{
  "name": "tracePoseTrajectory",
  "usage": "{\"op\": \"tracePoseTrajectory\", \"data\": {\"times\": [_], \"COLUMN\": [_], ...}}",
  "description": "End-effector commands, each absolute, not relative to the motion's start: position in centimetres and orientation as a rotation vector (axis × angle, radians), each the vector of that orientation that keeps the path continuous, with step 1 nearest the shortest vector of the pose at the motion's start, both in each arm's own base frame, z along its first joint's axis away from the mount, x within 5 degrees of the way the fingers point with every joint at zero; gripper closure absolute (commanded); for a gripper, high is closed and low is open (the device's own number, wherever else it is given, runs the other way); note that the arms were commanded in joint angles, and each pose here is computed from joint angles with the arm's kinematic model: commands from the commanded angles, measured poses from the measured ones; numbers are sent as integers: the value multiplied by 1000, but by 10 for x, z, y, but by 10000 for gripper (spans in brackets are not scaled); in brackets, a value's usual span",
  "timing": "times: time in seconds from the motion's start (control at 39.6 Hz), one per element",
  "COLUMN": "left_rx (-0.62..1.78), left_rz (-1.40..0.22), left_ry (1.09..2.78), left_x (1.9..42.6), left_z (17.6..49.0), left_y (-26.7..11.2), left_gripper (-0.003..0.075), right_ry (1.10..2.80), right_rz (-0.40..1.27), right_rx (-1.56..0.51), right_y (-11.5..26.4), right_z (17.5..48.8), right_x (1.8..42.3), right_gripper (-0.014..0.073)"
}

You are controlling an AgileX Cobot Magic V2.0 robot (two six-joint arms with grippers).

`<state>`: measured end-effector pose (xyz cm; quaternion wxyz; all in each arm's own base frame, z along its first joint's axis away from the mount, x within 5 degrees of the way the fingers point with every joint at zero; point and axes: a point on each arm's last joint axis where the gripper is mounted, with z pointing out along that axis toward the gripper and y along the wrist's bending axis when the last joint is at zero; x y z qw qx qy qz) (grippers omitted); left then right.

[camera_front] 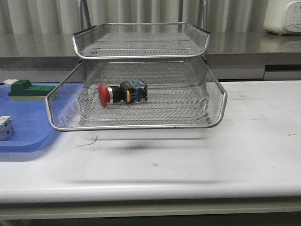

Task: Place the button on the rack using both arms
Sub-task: 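Raise the left gripper away from the rack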

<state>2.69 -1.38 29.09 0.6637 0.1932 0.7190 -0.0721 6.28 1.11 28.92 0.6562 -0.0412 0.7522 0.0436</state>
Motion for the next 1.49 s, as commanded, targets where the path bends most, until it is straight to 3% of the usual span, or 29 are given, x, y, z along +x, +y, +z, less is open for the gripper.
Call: {"op": "tracePoseTrajectory", "data": {"times": [0.0, 0.71, 1.04, 1.21, 1.47], "left_rx": [392, 392, 392, 392, 392], "left_rz": [-182, -182, -182, -182, -182], "left_ry": [1535, 1538, 1538, 1538, 1538], "left_x": [27, 27, 27, 27, 27], "left_z": [304, 303, 303, 303, 303], "left_y": [-14, -14, -14, -14, -14], "left_gripper": [739, 739, 739, 739, 739], "right_ry": [1620, 1588, 1820, 1929, 2032], "right_rz": [77, 109, 123, 216, 385], "right_rx": [-67, -33, -143, -286, -585], "right_y": [9, 9, 15, 35, 98], "right_z": [303, 308, 333, 332, 306], "right_x": [64, 65, 116, 152, 181], "right_gripper": [655, 655, 655, 655, 655]}}
